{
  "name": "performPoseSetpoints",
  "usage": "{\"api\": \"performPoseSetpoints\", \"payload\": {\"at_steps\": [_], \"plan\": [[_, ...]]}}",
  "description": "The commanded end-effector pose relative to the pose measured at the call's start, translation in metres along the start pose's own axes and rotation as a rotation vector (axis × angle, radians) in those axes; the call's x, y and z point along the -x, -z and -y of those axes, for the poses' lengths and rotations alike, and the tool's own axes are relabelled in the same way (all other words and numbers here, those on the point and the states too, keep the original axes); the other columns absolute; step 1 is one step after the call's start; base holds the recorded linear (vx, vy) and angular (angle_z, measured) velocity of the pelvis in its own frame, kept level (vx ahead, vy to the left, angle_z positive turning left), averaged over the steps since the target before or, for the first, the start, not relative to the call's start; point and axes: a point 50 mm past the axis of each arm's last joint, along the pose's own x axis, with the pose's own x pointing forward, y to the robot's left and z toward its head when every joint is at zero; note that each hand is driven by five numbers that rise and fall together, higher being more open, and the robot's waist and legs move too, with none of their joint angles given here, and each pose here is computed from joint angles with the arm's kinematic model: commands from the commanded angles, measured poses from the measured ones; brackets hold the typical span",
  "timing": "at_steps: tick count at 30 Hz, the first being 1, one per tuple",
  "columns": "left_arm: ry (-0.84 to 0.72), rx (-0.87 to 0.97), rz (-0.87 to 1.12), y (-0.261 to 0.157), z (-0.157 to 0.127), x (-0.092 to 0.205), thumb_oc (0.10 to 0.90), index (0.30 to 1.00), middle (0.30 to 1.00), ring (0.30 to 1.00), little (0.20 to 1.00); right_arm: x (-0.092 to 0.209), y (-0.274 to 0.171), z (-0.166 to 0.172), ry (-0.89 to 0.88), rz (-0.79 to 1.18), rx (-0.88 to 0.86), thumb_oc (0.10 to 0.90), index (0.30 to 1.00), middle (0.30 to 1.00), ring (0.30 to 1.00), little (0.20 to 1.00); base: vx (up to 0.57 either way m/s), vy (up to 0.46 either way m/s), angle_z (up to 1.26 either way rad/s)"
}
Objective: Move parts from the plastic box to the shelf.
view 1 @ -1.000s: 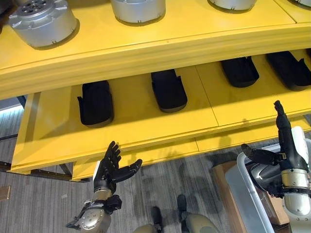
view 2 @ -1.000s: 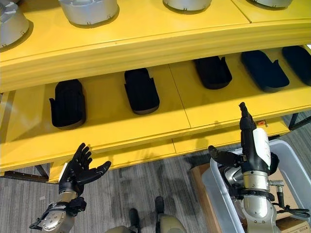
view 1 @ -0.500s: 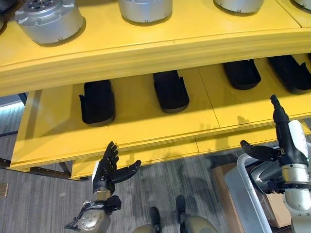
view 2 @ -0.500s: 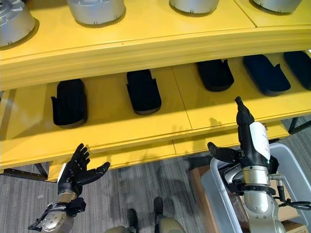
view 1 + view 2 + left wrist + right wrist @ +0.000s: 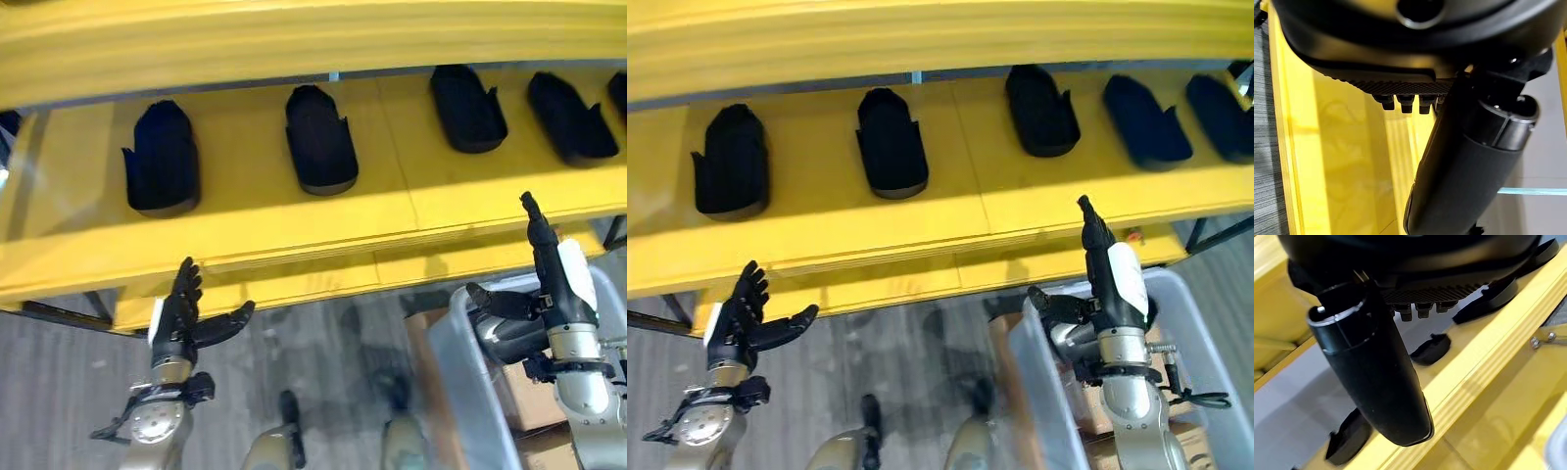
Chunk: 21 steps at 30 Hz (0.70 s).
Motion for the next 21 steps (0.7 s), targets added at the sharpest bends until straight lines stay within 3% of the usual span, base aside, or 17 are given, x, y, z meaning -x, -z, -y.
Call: {"api": "performPoseSetpoints", "payload": {"at_steps": [1, 21], "plan": [[0.029, -0.017, 0.259, -0.047, 0.002, -0.003, 0.9, 1.0, 1.0, 1.0, 1.0, -0.017, -0.036, 0.041, 0.174, 0.231, 0.076, 0.9, 1.0, 1.0, 1.0, 1.0, 0.01, -0.229, -0.18], [0.113, 0.029, 0.336, -0.065, 0.02, -0.006, 0.9, 1.0, 1.0, 1.0, 1.0, -0.055, -0.101, 0.08, 0.315, 0.572, 0.24, 0.9, 1.0, 1.0, 1.0, 1.0, -0.02, -0.076, -0.01]]}}
